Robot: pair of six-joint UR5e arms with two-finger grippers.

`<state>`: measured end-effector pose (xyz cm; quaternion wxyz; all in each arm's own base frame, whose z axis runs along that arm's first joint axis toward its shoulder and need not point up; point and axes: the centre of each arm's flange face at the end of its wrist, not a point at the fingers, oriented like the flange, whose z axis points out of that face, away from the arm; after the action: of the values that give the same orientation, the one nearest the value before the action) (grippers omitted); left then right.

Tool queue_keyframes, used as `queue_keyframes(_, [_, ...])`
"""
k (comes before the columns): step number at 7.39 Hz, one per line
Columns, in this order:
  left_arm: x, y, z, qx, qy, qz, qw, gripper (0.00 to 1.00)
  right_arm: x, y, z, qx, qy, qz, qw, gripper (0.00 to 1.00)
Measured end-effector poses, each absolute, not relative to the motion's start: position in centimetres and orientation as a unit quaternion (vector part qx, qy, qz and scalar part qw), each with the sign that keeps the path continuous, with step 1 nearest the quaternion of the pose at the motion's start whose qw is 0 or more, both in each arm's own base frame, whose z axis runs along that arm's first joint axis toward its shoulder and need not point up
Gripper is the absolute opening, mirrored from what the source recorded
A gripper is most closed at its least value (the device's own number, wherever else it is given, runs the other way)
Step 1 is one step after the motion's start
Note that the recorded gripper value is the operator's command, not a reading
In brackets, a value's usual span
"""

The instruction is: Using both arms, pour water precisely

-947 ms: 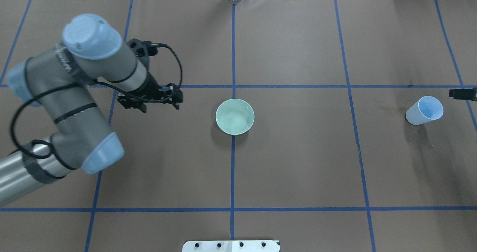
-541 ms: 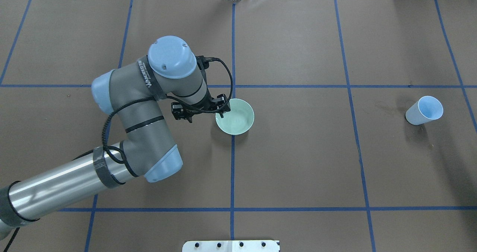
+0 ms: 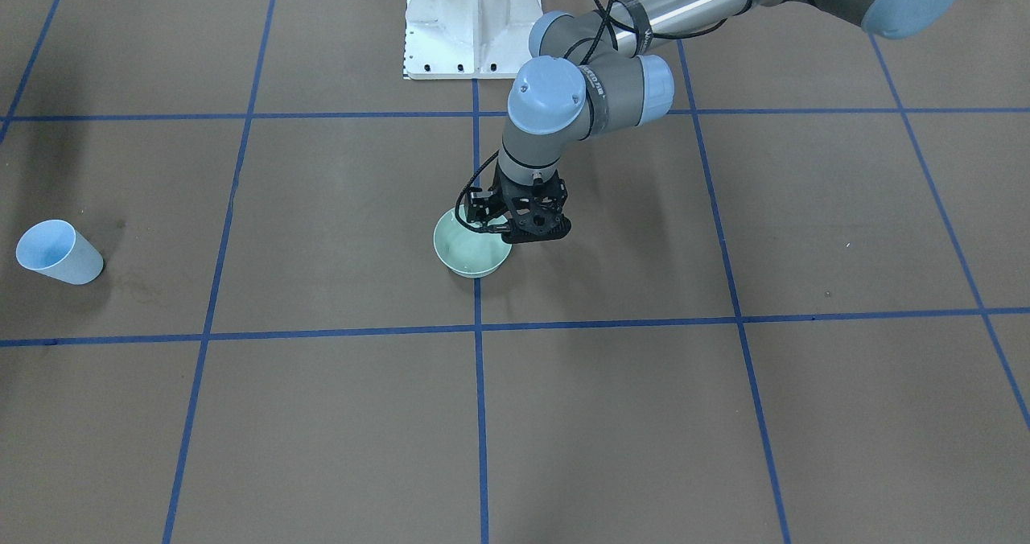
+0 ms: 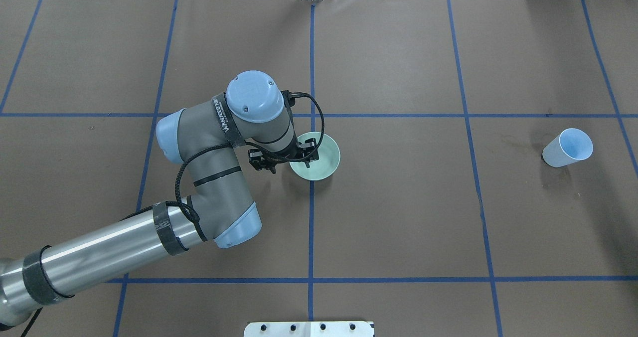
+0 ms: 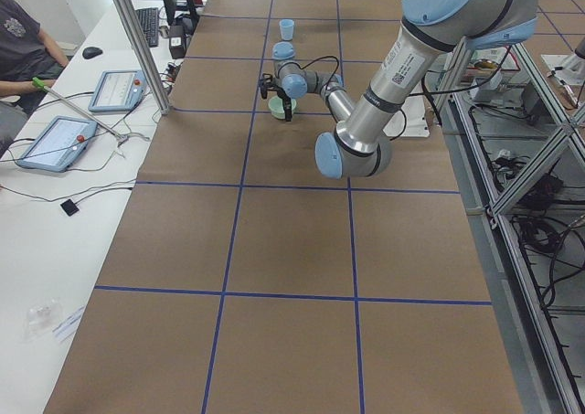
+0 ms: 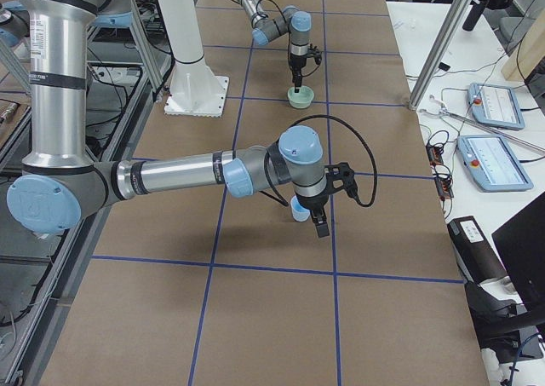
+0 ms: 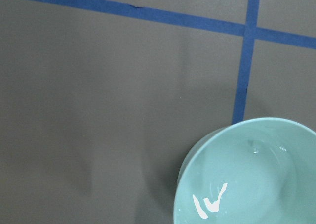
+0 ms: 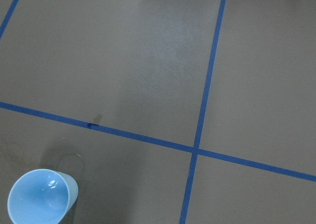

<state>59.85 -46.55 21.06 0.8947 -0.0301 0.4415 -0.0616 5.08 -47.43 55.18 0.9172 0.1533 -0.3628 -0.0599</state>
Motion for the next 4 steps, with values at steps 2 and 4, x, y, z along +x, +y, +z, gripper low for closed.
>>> queue_keyframes(2, [59.94,-46.63,21.16,-0.027,0.447,-0.059,0.892,0.0,5.22,-47.4,55.23,0.15,-0.367,-0.06,0.916,0.99])
queue_keyframes(4, [59.13,-47.37,20.64,-0.021,0.456,-0.059,0.888,0.0,5.22,-47.48,55.35,0.148,-0.369,-0.06,0.916,0.99])
